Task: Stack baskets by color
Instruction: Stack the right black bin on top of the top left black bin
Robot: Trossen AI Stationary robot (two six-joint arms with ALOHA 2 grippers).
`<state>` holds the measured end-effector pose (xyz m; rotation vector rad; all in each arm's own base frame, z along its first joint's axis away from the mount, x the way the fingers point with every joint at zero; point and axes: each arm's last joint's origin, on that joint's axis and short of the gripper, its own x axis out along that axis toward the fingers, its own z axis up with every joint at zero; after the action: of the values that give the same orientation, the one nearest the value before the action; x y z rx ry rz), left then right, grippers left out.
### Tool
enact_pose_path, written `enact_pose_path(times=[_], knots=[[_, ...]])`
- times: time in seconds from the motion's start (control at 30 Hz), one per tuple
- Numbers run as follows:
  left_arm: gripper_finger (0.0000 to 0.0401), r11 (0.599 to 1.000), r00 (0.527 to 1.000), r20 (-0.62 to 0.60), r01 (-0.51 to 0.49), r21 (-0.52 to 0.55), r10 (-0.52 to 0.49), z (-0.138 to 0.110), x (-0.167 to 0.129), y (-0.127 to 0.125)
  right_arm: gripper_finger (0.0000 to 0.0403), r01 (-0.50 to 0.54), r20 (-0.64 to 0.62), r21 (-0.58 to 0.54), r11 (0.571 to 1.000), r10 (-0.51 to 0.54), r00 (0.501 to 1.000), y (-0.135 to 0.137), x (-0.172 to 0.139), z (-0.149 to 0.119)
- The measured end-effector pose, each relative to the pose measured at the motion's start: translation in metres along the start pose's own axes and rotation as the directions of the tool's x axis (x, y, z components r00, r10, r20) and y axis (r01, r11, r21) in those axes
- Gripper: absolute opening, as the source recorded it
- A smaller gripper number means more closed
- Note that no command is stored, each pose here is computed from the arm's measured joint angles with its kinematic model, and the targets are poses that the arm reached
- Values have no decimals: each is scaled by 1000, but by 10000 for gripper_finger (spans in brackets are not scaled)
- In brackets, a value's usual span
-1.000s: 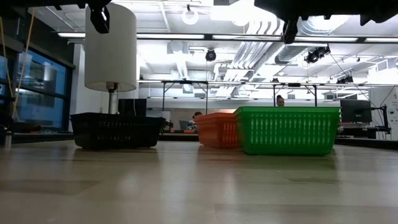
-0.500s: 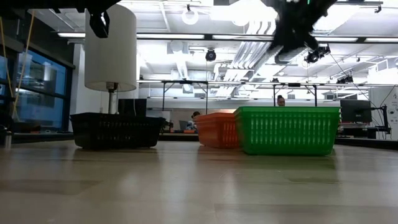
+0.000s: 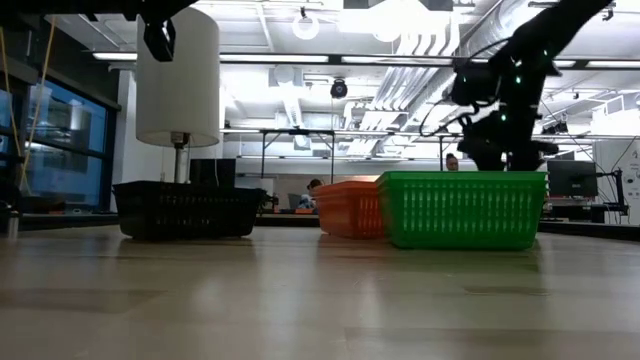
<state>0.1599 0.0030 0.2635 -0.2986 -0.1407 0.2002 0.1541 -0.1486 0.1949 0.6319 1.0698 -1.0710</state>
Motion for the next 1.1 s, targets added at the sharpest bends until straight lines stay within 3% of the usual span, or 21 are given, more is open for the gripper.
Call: enact_pose_path(times=[0.33,0.5,0.7,0.83,0.97,1.1], knots=[[0,999,999,10,-36,0,36,0,0,1,226,-42,-7,46,998,42,999,-4,27,-20],[0,999,999,11,-37,-1,37,0,0,1,146,-74,-15,108,991,76,997,-4,38,-32],[0,999,999,11,-37,-3,37,0,0,1,17,-88,-14,121,989,90,996,-5,39,-34],[0,999,999,11,-37,-1,37,0,0,1,11,-148,71,96,984,142,987,0,19,-24],[0,999,999,23,-34,-4,34,2,0,1,4,-267,307,29,963,246,919,9,-36,-10],[0,998,998,31,-55,8,55,2,-1,1,2,-439,500,-126,890,439,746,11,-94,-14]])
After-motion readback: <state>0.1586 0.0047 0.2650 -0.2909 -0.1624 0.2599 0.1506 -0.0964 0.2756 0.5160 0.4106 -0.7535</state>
